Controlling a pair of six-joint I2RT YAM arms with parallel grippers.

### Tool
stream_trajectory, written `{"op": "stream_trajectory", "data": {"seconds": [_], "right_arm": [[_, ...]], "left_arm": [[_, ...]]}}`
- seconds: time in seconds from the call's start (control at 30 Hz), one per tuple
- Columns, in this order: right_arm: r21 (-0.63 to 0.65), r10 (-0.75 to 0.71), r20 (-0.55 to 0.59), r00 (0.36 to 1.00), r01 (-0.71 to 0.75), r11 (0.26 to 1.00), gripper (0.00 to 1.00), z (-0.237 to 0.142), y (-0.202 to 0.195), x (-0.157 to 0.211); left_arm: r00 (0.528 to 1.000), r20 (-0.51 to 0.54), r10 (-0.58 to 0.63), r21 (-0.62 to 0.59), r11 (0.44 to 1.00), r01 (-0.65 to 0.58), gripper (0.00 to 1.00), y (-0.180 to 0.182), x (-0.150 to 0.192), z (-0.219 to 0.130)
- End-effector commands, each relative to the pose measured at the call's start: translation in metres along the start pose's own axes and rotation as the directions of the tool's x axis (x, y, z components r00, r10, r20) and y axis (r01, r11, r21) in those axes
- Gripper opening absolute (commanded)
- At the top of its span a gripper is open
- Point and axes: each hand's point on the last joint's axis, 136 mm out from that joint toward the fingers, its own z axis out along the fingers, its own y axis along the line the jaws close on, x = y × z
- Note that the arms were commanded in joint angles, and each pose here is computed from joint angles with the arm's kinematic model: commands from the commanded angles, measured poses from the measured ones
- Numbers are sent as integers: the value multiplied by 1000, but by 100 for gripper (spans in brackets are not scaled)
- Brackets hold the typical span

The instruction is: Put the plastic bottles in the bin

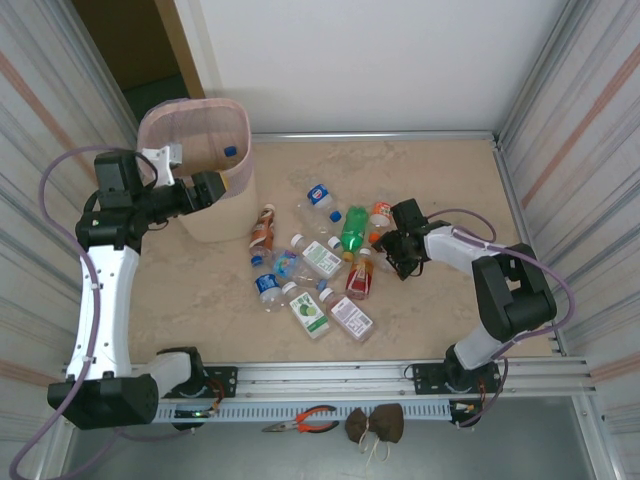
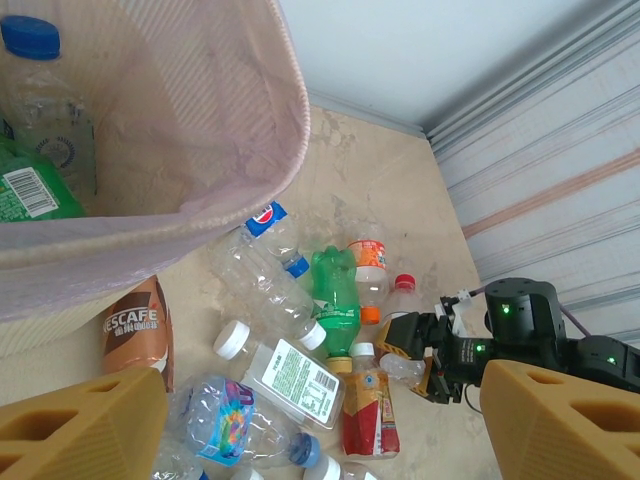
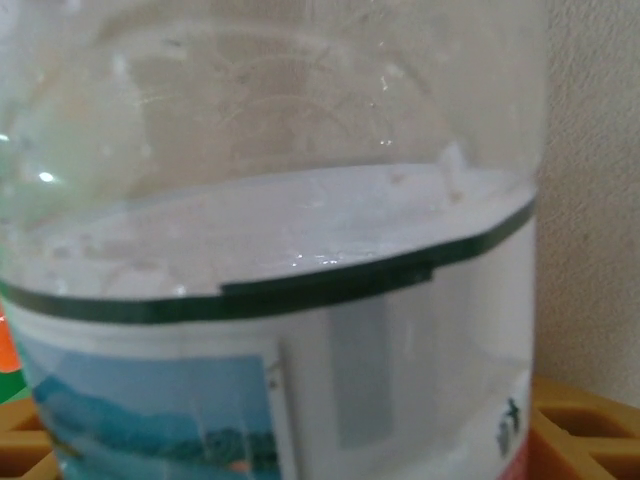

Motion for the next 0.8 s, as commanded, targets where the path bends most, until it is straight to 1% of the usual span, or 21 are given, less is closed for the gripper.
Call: {"op": "stream_trajectory", "data": {"seconds": [0.0,0.13,0.33,0.37,0.47,0.6,0.7,0.77], "right_arm": [[8,19,-1,1000,-19,1000,68,1,-6,0],[7,11,24,1000,-11,1000,64,-7,-7,-3],[7,-4,75,997,4,1000,63,-24,-10,-9],[10,-45,89,995,44,999,63,-29,-10,-10],[3,-95,139,986,96,995,63,-43,-9,-16],[-56,-220,208,953,236,970,63,-68,7,-23],[-113,-325,284,902,368,923,63,-91,21,-24],[-149,-412,335,847,479,865,63,-107,30,-21]], "left_arm": [[1000,14,7,38,999,-7,82,-10,2,-5],[1000,13,3,41,999,-3,82,-10,2,-5],[1000,18,-1,51,999,0,82,-11,1,-4],[1000,17,-3,52,999,2,82,-11,1,-3],[1000,21,-2,58,998,1,82,-12,0,-3],[1000,23,3,95,995,-5,80,-17,-1,-1],[999,29,18,138,990,-21,79,-24,-1,-1],[999,40,24,162,986,-30,80,-28,-2,-1]]}}
